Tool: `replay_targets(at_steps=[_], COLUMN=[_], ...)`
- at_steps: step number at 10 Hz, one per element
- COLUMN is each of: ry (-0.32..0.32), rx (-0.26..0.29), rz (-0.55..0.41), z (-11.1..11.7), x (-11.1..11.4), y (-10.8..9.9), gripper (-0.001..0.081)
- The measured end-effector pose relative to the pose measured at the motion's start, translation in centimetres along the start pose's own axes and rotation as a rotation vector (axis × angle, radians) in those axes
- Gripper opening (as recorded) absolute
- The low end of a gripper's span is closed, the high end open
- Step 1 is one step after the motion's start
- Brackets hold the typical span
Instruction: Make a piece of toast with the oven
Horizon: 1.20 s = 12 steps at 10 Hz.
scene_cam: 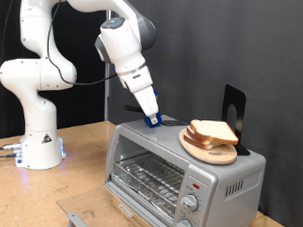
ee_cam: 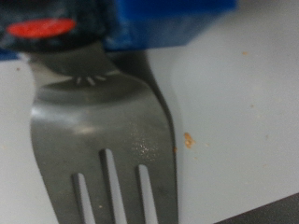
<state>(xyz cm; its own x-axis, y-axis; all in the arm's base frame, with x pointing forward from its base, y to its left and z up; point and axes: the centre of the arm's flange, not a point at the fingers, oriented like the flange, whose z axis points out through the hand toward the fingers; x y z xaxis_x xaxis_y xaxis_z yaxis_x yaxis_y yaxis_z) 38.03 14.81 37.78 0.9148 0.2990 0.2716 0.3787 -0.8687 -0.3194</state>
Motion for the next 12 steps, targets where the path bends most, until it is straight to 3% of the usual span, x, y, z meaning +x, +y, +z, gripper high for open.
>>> replay_targets(at_steps=[5,6,7,8,9,10,12], ry=[-0.011,-0.011,-0.01,-0.009,-0.009,-0.009,-0.014], rx=[0.004,0.004,0.003,0.003,0.003,0.003,0.008], rz=[-0.006,-0.006,-0.004,-0.001,0.0,0.002,0.007], z=[0.27,0.27,0.26,0.23,0.23,0.23,0.22], x=[-0.1,-0.1,-0.09,-0.08,-0.07,-0.07,-0.08], y=[-0.36,-0.35,-0.33,-0.29,-0.27,-0.26,-0.3], gripper=[0.0808,0.0695,0.0695,0.0559,0.0559,0.0488,0.0488])
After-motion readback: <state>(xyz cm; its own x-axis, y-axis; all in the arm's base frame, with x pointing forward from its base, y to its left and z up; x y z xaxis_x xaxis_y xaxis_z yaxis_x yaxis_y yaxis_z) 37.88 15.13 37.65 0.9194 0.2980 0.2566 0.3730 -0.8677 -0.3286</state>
